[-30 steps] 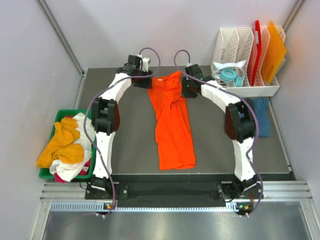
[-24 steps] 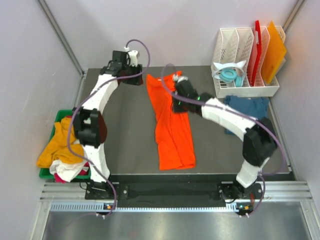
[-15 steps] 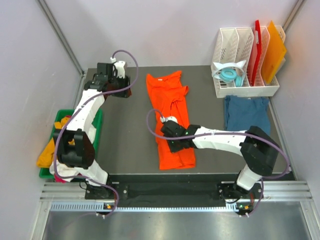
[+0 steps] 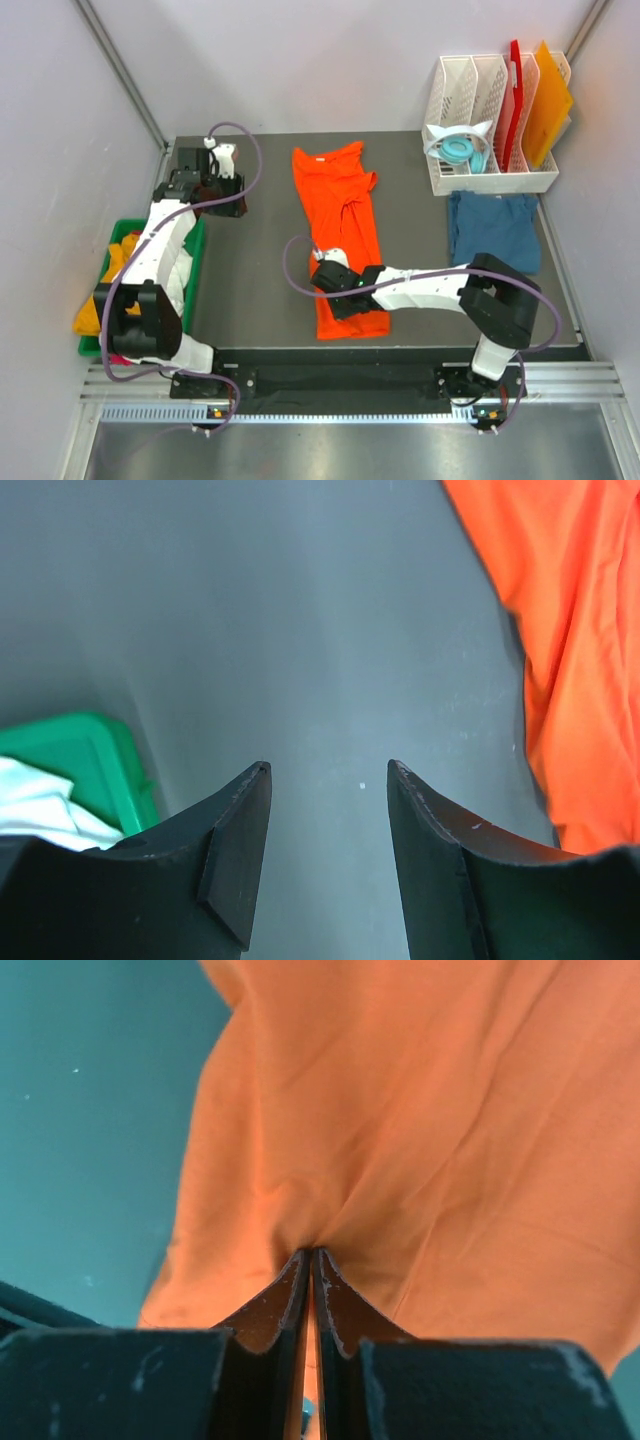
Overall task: Fold and stack the t-shirts
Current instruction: Grab the bottom of the folded rectangular tshirt with both arms
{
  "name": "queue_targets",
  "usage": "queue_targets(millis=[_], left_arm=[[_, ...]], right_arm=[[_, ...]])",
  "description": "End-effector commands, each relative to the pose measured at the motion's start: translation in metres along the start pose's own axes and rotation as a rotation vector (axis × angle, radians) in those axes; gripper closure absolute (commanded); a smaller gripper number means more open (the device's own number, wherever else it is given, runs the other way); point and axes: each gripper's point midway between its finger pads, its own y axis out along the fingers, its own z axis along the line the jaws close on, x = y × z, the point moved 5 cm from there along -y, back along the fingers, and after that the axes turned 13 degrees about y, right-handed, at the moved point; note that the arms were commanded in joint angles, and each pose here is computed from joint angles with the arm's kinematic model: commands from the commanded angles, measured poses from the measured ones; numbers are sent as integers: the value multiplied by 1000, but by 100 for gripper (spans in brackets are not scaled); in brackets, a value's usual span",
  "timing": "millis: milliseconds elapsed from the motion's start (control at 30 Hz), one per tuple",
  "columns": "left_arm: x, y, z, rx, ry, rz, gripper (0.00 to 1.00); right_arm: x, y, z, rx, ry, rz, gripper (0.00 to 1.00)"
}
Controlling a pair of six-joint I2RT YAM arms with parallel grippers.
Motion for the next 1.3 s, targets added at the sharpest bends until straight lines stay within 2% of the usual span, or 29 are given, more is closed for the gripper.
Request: queue_targets(millis=[0,233,367,500,567,633,733,800,867,1067,1167,1267], left_arm=[[-11,-10,-7,-21,-3,-11,45],[-26,-5,-13,-46,-11,27,46],[-30,-2,-14,-54,-18,42,46],[-32,0,-14,-61,-19,51,46],[-33,1,-15,-68,-20,52,46],[-33,2,-17,-87,-22,52,46],[-32,7,-24,-149,-26,45,46],[-30,12,-30,-202,-54,51,46],[-29,20,-34,-227,-68,68,47],[-23,37,-43,-264,-65,101,49],[-14,38,-38,-238,-60,78,50],[-4,38,-32,-185,-71,43,50]], right_arm=[[-27,13,27,59,-60,80,95],[-59,20,56,124,-137,206,95],[-66,20,68,144,-165,222,95],[-44,16,52,38,-75,96,92],[-30,9,41,5,-16,38,82],[4,-9,33,3,50,-76,74],[52,-33,19,24,142,-208,68],[74,-35,13,55,166,-233,68],[87,-34,16,54,149,-242,74],[82,-4,7,-45,150,-192,82],[98,-14,-19,-104,220,-269,81],[143,-40,-51,-98,299,-378,78]])
